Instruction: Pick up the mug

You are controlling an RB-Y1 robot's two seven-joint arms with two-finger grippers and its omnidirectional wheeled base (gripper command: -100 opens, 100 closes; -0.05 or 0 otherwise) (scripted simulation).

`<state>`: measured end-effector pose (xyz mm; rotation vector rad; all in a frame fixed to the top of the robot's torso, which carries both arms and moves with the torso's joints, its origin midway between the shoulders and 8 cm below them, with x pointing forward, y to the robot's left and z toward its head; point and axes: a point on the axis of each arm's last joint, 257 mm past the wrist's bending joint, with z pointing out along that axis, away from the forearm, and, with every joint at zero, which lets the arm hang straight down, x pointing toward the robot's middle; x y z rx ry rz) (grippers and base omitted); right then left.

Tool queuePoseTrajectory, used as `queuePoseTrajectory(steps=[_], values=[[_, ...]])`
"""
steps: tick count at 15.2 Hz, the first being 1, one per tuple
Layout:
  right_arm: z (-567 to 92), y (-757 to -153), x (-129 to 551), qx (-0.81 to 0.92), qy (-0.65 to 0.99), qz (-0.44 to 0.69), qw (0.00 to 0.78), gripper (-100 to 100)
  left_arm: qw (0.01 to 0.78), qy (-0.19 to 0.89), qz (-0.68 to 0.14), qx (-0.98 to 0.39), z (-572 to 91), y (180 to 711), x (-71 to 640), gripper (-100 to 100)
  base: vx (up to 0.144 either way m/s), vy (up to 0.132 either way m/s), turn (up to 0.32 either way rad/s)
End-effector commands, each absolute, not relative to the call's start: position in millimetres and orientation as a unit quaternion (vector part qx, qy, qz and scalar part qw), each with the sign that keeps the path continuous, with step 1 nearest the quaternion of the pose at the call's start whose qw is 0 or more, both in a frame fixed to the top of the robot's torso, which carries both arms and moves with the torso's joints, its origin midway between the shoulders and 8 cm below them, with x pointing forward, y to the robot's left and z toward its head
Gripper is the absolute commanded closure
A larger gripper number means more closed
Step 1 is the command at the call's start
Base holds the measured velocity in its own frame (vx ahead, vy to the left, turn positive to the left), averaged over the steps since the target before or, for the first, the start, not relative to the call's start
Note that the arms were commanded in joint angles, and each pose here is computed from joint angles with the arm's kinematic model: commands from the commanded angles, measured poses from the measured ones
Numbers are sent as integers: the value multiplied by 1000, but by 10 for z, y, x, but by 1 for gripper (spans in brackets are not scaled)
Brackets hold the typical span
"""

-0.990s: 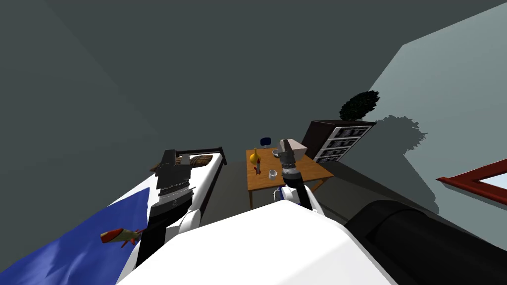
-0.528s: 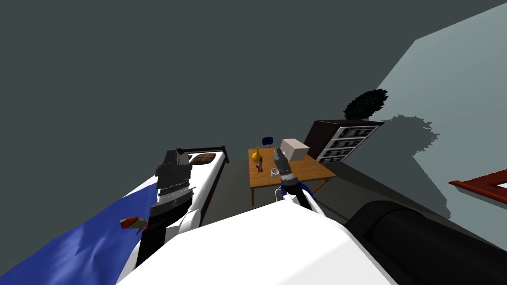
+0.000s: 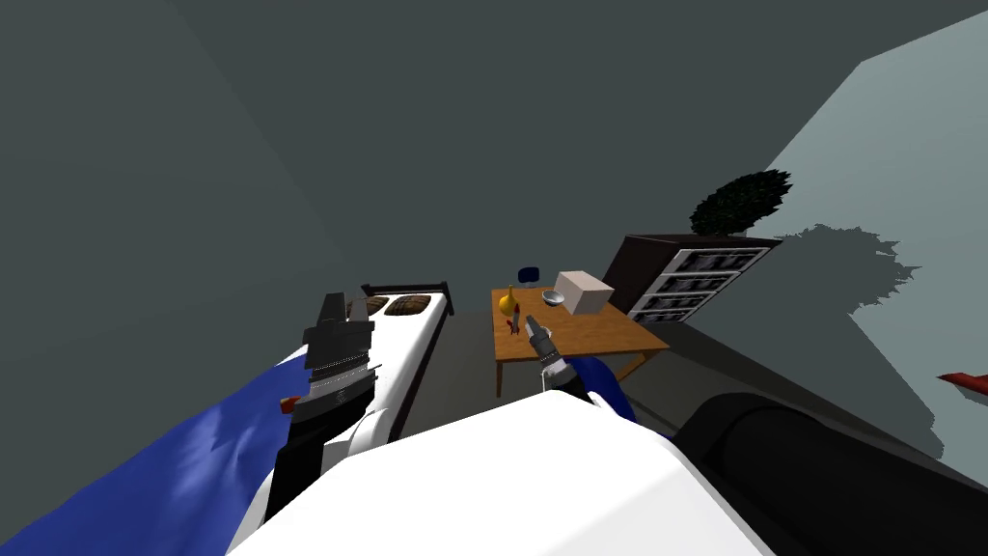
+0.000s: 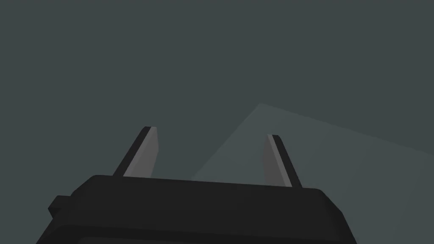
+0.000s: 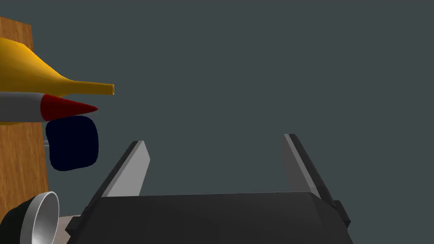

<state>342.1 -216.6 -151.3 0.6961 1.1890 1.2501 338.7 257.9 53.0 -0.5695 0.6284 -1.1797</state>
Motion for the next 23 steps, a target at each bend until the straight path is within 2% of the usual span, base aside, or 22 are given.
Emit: queuePoseTrajectory(steps=[1, 2, 3, 8, 9, 14, 16, 18, 23], values=[[-1716, -2170, 3355, 310, 534, 531, 580, -100, 748, 287, -539, -260, 530, 2579, 3387, 0, -19, 56, 83], [-2032, -2160, 3256, 323, 562, 520, 557, -100, 748, 287, -539, -260, 530, 2579, 3387, 0, -8, 63, 107], [-2032, -2160, 3256, 323, 562, 520, 557, -100, 748, 287, -539, -260, 530, 2579, 3387, 0, -4, 59, 87], [-3000, -2202, 2781, 362, 644, 474, 480, -100, 748, 287, -539, -260, 530, 2579, 3387, 0, 9, 69, 126], [-3018, -2213, 2769, 360, 647, 472, 478, -100, 748, 287, -539, -260, 530, 2579, 3387, 0, 30, 65, 112], [-3902, -2416, 2031, 389, 726, 407, 395, -100, 748, 287, -539, -260, 530, 2580, 3387, 0, 68, 82, 141], [-4177, -2542, 1720, 397, 752, 379, 365, -100, 748, 287, -539, -260, 530, 2580, 3387, 0, 81, 83, 169], [-4206, -2591, 1682, 392, 759, 373, 362, -100, 748, 287, -539, -260, 530, 2580, 3387, 0, 68, 58, 94], [-4772, -3089, 709, 401, 825, 285, 278, -100, 748, 287, -539, -260, 530, 2580, 3387, 0, 82, 71, 128]])
